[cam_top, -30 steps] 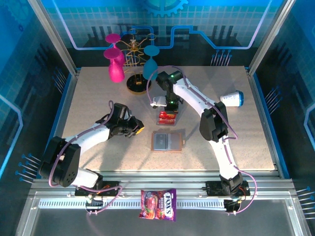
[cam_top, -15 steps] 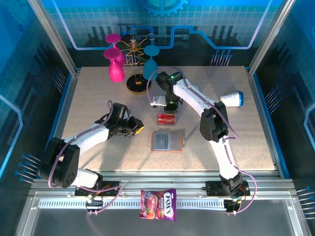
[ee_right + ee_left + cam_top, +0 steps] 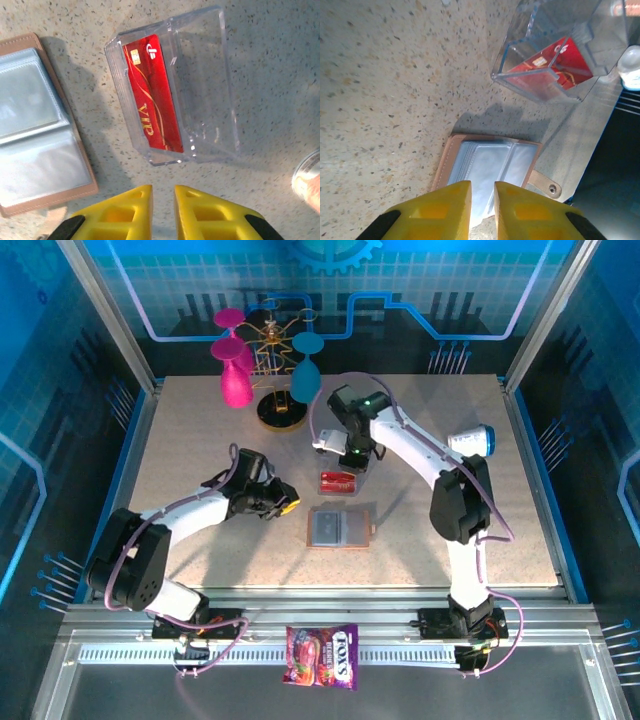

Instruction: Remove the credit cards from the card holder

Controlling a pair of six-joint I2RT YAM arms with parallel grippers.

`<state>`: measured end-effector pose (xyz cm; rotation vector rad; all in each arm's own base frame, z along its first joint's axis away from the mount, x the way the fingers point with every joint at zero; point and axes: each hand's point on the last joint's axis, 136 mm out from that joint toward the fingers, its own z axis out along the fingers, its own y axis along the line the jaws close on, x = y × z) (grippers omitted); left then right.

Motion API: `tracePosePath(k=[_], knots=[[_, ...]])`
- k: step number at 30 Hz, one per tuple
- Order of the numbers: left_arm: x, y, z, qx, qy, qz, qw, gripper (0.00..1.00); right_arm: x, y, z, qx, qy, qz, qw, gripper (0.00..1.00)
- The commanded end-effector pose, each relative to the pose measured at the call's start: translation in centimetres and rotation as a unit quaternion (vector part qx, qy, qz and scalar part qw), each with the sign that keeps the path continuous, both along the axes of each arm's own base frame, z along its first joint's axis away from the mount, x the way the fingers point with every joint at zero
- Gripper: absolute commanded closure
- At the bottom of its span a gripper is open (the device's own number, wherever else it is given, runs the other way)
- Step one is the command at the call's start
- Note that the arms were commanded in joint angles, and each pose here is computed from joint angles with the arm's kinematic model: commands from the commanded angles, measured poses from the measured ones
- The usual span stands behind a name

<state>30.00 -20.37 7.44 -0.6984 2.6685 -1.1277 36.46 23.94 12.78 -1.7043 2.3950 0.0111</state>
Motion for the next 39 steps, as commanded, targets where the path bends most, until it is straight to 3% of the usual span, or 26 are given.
tracePosePath(k=[1,13,20,27,31,39], knots=[[0.2,-1.4,0.4,-0.013,-0.007,-0.024,1.0,0.8,-0.5,1.1,1.2,0.062,-0.01,-0.06,0.996,0.79],[-0.2,-2.8,-1.1,-0.025,0.012,-0.052,0.998,0.8,-5.7,4.1,0.3,0.156,0.04,-0.182,0.97,0.8],[-1.4,-3.2,-1.6,-0.025,0.02,-0.059,0.998,0.82,-7.6,5.4,-0.9,0.236,0.097,-0.305,0.917,0.85],[-2.5,-2.9,-2.8,-0.024,0.033,-0.057,0.998,0.84,-9.3,7.2,-0.8,0.322,0.152,-0.366,0.859,0.92],[-3.1,-2.8,-3.6,-0.024,0.042,-0.056,0.997,0.86,-9.7,6.5,-2.0,0.316,0.174,-0.418,0.834,0.97],[-3.9,-3.4,-4.5,-0.033,0.053,-0.069,0.996,0.9,-11.0,6.4,-4.2,0.292,0.26,-0.472,0.79,0.96]])
